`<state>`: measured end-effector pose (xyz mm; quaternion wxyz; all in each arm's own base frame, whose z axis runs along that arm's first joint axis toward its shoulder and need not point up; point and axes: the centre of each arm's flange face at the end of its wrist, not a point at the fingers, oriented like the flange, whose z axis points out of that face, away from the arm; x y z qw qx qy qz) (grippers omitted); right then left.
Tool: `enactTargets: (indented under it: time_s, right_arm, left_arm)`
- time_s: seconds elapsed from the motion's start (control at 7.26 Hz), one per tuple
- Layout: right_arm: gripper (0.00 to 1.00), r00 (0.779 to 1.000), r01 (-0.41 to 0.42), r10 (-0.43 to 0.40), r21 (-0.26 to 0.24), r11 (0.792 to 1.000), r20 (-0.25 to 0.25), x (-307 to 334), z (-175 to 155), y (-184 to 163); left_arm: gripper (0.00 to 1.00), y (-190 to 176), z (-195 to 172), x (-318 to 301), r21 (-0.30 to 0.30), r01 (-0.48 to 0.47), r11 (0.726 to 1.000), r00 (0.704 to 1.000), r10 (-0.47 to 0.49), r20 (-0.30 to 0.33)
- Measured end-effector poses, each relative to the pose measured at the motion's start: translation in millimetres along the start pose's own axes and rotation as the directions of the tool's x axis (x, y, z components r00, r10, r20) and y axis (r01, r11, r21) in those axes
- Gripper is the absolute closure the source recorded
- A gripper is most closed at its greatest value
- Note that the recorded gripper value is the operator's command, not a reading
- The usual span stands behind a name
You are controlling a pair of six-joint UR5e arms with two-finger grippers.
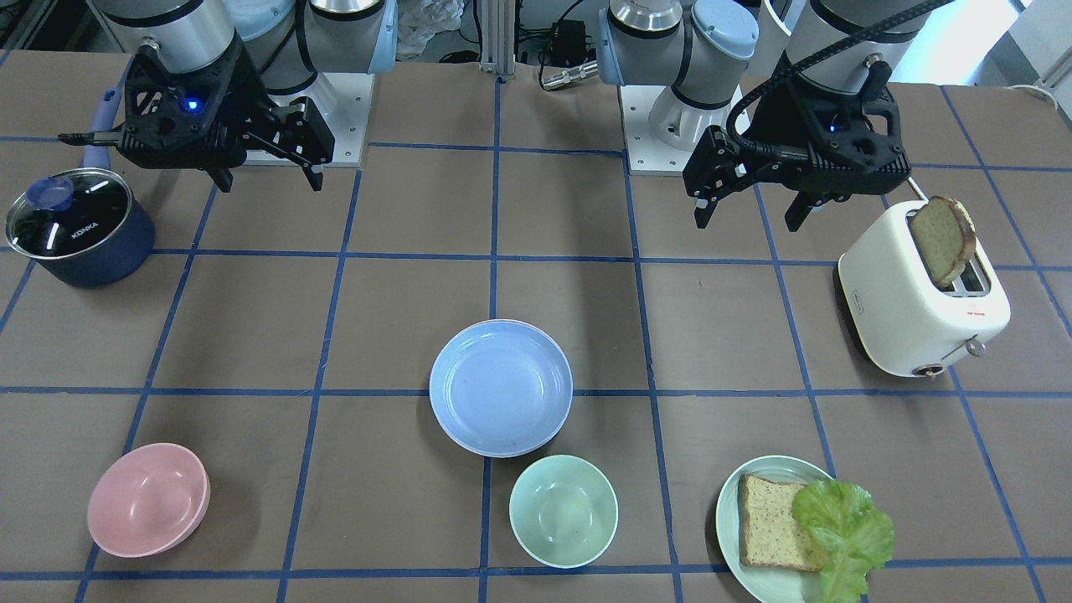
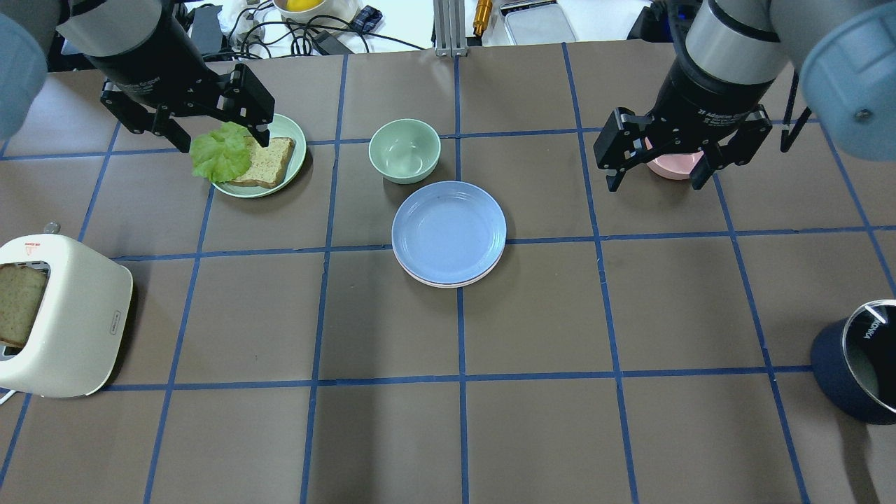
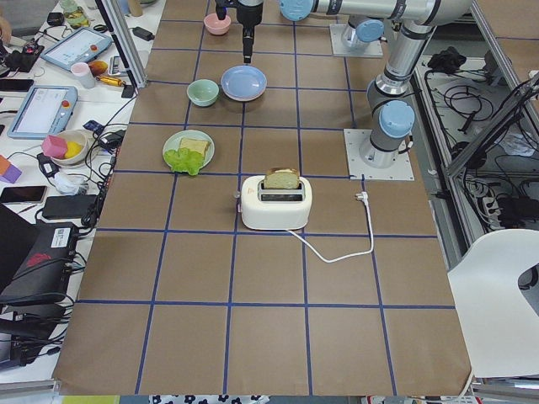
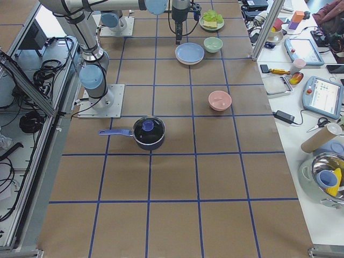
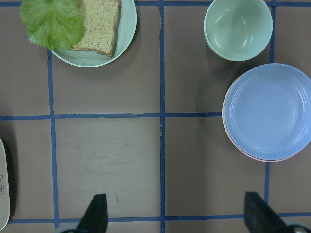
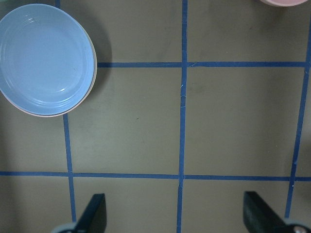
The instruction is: Stack three plates with pink and blue
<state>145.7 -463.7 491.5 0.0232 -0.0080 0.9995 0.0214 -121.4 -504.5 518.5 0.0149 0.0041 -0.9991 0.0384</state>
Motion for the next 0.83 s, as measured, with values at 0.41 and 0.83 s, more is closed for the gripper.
enactTargets:
  time_s: [0.41, 0.83]
  right_arm:
    - [0.0, 1.0, 0.008, -0.008, -0.006, 1.0, -0.013, 1.2, 3.5, -1.8]
    - [0.0, 0.998, 0.011, -0.013, -0.03, 1.0, -0.066, 6.6, 5.6, 0.7]
  left_arm:
    - [0.0, -0.4, -0.7, -1.0, 0.002, 0.0, 1.0, 1.0, 0.0, 0.0]
    - [0.0, -0.6, -0.7, -1.6, 0.002, 0.002, 1.0, 1.0, -0.002, 0.0]
